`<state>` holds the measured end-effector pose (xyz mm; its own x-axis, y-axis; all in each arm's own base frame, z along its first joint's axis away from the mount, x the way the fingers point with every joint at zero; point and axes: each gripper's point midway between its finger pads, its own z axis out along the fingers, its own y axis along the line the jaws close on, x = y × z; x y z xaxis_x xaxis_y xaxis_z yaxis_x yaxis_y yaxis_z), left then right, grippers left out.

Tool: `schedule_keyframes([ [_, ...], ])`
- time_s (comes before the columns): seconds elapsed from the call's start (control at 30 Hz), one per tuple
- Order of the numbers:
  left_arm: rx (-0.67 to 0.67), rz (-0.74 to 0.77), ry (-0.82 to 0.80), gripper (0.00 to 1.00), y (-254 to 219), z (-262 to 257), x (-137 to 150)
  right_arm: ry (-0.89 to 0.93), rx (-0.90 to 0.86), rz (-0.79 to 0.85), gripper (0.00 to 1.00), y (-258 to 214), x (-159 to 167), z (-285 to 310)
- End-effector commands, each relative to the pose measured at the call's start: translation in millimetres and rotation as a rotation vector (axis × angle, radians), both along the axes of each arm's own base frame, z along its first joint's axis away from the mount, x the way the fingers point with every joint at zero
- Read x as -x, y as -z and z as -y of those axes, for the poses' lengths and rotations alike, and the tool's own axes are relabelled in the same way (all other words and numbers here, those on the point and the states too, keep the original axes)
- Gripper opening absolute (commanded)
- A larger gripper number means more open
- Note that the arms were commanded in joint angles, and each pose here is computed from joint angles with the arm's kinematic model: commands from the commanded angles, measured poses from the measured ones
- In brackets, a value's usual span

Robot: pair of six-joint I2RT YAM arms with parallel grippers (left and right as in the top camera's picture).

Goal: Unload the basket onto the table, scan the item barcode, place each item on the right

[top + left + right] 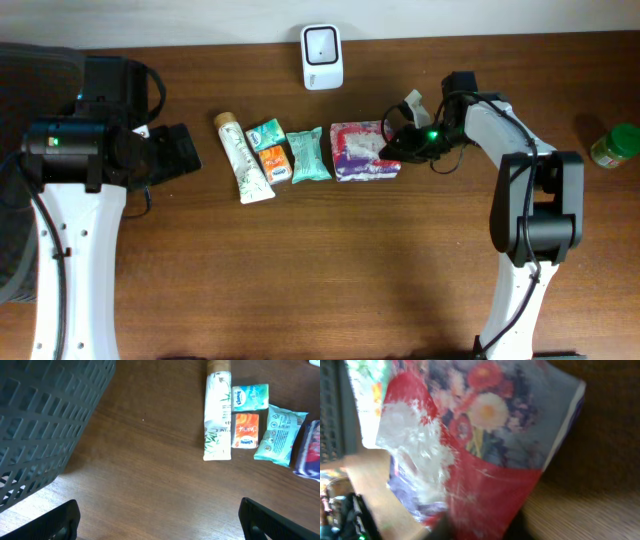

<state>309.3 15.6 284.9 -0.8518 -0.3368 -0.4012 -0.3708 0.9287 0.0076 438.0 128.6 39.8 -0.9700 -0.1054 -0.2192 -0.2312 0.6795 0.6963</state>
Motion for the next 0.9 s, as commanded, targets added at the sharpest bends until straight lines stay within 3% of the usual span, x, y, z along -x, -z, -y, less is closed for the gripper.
schedule_keyframes([
  [0.0, 0.002, 0.021, -0.017, 0.99, -5, -2, 1, -0.040, -0.127, 0.033, 0.04, -15, 1, -17],
  [0.17, 0.002, 0.022, -0.017, 0.99, -5, -2, 1, -0.123, -0.167, 0.201, 0.04, -58, -3, -27],
  [0.3, 0.002, 0.022, -0.017, 0.99, -5, -2, 1, -0.234, -0.164, 0.307, 0.04, -63, 1, -48],
  [0.47, 0.002, 0.021, -0.017, 0.99, -5, -2, 1, -0.263, -0.162, 0.450, 0.04, -86, -12, -58],
  [0.7, 0.002, 0.022, -0.017, 0.99, -5, -2, 1, -0.329, -0.157, 0.615, 0.04, -139, -4, -76],
  [0.87, 0.002, 0.021, -0.017, 0.99, -5, -2, 1, -0.376, -0.120, 0.730, 0.04, -144, -12, -94],
])
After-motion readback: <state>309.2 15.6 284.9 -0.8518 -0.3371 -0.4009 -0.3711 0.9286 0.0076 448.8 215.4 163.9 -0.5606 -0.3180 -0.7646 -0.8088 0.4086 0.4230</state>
